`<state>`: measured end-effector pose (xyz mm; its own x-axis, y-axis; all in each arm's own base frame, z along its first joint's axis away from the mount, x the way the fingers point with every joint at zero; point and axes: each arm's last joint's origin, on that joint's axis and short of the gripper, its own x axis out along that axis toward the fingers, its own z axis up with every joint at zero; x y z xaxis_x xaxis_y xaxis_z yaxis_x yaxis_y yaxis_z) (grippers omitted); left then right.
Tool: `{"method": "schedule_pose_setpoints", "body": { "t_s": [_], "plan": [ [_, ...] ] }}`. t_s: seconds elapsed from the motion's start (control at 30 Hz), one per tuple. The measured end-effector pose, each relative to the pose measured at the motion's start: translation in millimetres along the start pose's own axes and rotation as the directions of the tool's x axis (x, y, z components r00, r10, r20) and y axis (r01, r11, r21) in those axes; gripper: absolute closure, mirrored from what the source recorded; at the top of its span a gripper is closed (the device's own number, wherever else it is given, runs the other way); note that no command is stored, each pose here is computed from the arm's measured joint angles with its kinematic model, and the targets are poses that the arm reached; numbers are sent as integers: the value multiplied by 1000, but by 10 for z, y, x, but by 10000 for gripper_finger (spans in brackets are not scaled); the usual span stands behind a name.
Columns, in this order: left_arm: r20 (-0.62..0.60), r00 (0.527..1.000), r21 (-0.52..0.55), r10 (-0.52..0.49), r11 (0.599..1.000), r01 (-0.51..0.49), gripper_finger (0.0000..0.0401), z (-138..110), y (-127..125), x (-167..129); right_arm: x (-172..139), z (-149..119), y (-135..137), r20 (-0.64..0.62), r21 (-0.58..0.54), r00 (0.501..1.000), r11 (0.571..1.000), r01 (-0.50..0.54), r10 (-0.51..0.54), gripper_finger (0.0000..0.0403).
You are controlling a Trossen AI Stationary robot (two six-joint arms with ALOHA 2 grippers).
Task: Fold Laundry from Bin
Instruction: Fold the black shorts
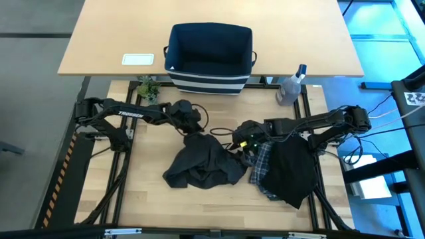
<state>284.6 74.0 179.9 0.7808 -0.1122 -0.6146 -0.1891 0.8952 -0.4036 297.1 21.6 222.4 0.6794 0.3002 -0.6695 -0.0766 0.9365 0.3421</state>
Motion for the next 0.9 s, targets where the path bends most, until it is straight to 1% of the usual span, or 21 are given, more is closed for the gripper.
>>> {"method": "schedule_pose_setpoints", "body": {
  "t_s": [0.17, 0.3, 0.53, 0.63, 0.67, 0.73, 0.8, 0.87, 0.9],
  "plan": [
    [-20, 997, -24, -71, 997, 71, 202, -6, -12, -2, 0, 0, 0, 0, -23, 1000, 1000, 1, -1, 207],
    [-48, 997, -52, -67, 997, 64, 202, -53, 9, 82, -1, 1, -3, 1, -36, 1000, 999, 2, -2, 208],
    [-72, 994, -111, -84, 991, 76, 202, -150, 120, 341, -1, 7, -3, 7, -48, 1000, 999, 2, -2, 207],
    [-34, 994, -83, -101, 992, 98, 208, -116, 116, 360, -1, 7, -3, 7, -48, 1000, 999, 2, -2, 207],
    [-19, 993, -57, -114, 992, 113, 215, -101, 103, 362, -1, 7, -2, 7, -48, 1000, 999, 2, -2, 207],
    [7, 988, 5, -155, 988, 155, 244, -68, 74, 363, -1, 6, -3, 6, -49, 1000, 999, 2, -2, 207],
    [22, 978, 61, -208, 976, 207, 291, -42, 45, 361, -1, 8, -6, 10, -52, 1000, 999, 14, -14, 207],
    [37, 964, 121, -262, 959, 256, 354, -17, 7, 359, -1, 10, -14, 17, -55, 999, 998, 44, -43, 207],
    [43, 958, 146, -285, 950, 276, 377, -7, -9, 358, -1, 10, -19, 19, -54, 998, 997, 61, -60, 207]
  ]
}}
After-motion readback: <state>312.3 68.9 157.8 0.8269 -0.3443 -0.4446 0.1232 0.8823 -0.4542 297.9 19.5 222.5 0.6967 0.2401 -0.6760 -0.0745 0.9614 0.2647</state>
